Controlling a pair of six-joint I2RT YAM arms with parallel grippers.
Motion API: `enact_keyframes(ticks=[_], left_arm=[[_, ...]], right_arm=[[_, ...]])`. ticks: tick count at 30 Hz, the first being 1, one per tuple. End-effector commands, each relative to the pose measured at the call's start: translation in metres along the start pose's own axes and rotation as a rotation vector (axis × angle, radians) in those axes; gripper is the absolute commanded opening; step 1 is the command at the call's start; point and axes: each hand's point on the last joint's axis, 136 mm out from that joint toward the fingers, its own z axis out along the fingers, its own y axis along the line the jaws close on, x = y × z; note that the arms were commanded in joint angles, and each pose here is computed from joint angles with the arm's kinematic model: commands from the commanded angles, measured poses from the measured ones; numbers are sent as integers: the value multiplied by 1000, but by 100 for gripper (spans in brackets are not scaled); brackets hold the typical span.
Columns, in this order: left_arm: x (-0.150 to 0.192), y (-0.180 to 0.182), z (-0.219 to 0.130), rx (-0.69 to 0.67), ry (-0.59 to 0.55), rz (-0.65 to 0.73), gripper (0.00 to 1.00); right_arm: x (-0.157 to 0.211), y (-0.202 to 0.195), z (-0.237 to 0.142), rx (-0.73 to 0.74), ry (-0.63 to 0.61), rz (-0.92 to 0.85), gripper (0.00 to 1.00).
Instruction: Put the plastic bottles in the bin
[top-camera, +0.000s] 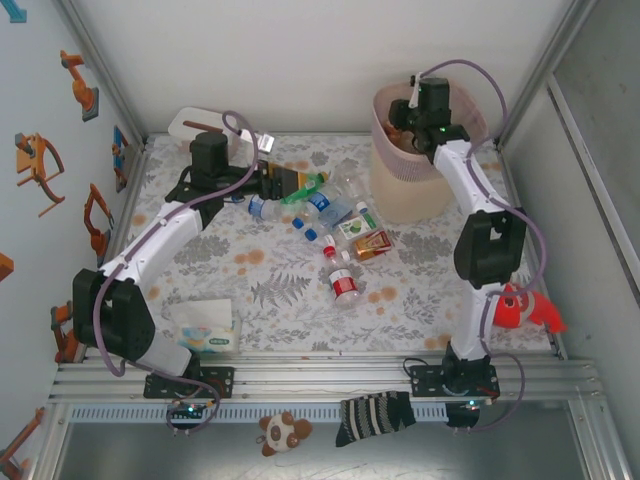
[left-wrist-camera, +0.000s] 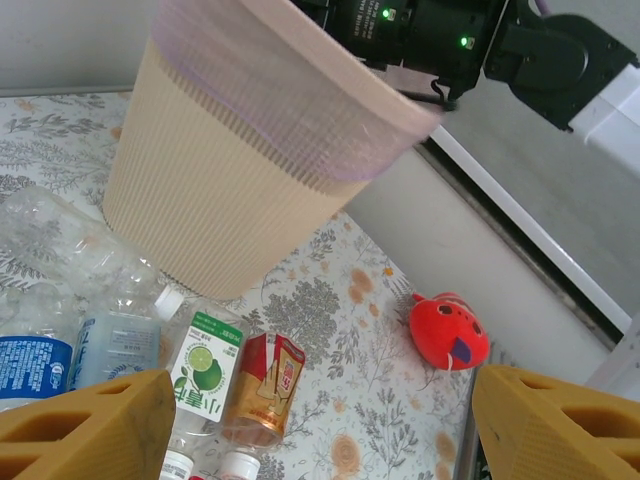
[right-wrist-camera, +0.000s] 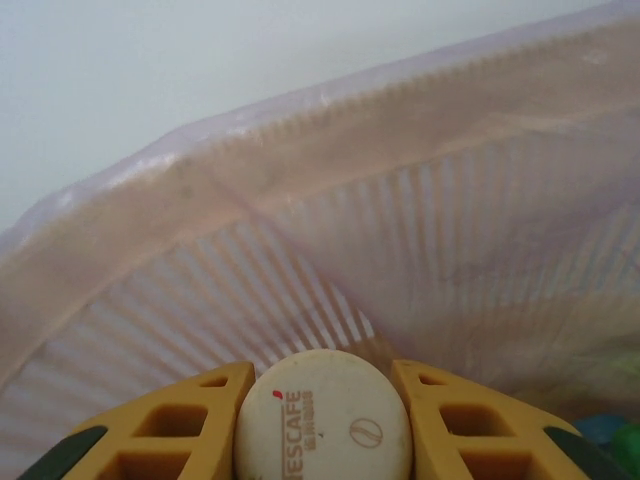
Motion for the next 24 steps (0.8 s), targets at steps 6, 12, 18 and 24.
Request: enact_keyframes(ticks=[6,12,18,24], left_arm=[[-14,-10,-6,16,-22,36,77],[-12,-11,-8,11,-18,41,77],[-10,-12,-8,9,-11,43,77],[-10,-9,-8,-3,-11,37,77]], right_arm=[[83,-7,8,11,391,18,22],[102,-16,17,32,457,40,25],[130,-30,26,75,550,65,28],[136,-40,32,103,565,116,37]])
